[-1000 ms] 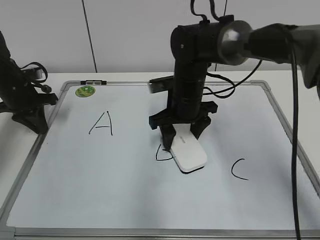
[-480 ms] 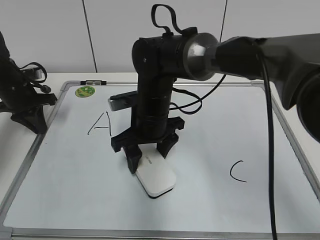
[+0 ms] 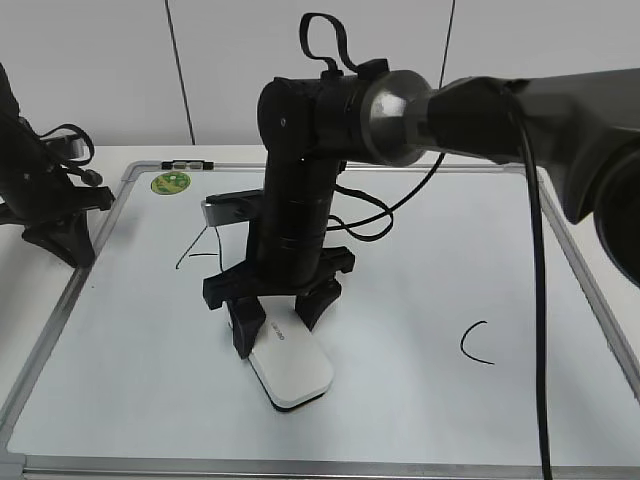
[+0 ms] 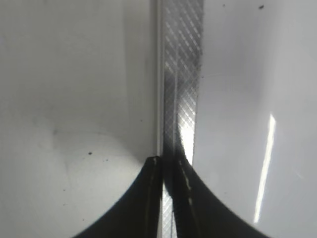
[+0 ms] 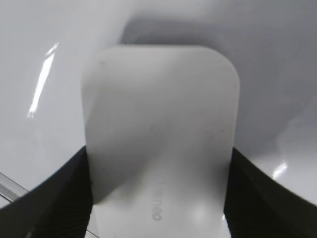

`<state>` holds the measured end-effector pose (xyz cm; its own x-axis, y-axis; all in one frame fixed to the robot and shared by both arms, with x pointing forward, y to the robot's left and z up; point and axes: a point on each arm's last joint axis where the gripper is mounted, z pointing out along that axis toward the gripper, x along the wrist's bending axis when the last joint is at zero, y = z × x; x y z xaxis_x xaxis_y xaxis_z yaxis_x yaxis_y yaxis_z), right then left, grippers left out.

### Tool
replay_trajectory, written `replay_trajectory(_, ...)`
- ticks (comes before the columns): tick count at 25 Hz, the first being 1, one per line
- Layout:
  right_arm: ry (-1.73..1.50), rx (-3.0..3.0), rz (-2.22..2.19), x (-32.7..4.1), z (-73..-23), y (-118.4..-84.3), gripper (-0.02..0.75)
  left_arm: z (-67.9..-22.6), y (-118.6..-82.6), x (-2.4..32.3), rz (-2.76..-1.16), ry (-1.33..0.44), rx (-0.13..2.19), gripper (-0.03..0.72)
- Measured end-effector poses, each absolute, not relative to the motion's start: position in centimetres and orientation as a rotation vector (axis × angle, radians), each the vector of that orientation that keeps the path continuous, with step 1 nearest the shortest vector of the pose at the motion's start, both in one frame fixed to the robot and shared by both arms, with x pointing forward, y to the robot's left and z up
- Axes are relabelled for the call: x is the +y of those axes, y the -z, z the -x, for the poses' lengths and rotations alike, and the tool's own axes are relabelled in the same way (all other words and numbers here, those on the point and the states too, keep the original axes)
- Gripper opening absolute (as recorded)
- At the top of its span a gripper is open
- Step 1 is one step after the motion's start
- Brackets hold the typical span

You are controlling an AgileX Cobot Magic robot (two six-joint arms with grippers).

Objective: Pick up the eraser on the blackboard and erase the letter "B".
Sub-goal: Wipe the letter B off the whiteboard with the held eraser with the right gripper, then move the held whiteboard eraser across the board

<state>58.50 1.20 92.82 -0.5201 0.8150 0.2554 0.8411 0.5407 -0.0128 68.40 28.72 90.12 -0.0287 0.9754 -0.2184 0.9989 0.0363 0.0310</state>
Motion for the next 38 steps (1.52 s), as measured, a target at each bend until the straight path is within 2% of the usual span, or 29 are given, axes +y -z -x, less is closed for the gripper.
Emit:
replay_trajectory(3, 0.179, -2.58, 1.398, 0.9, -58.7, -93.6, 0.511, -68.4, -90.1, 28.7, -2.053, 0.196, 2.124, 0.056)
replay_trajectory(7, 0.293, -2.676, 1.457, -0.2, -59.5, -98.1, 0.511, -68.4, -90.1, 28.7, -2.049, 0.199, 2.124, 0.056)
replay_trajectory(10, 0.349, -2.711, 1.579, -2.7, -60.8, -100.9, 0.511, -68.4, -90.1, 28.7, -2.049, 0.199, 2.124, 0.056)
replay_trajectory(15, 0.358, -2.632, 1.806, -8.6, -63.7, -102.3, 0.511, -68.4, -90.1, 28.7, -2.048, 0.2, 2.124, 0.056)
replay_trajectory(23, 0.184, -2.424, 2.114, -19.7, -64.9, -101.3, 0.511, -68.4, -90.1, 28.6, -2.045, 0.202, 2.124, 0.058)
replay_trajectory(29, 0.139, -2.291, 2.251, -26.0, -65.5, -100.8, 0.511, -68.4, -90.1, 28.6, -2.045, 0.202, 2.124, 0.06)
replay_trajectory(33, 0.16, -2.235, 2.234, -28.0, -65.9, -99.8, 0.511, -68.4, -90.1, 28.6, -2.045, 0.202, 2.124, 0.061)
replay_trajectory(38, 0.096, -2.218, 2.182, -28.6, -66.5, -97.0, 0.511, -68.4, -90.1, 28.6, -2.043, 0.204, 2.124, 0.062)
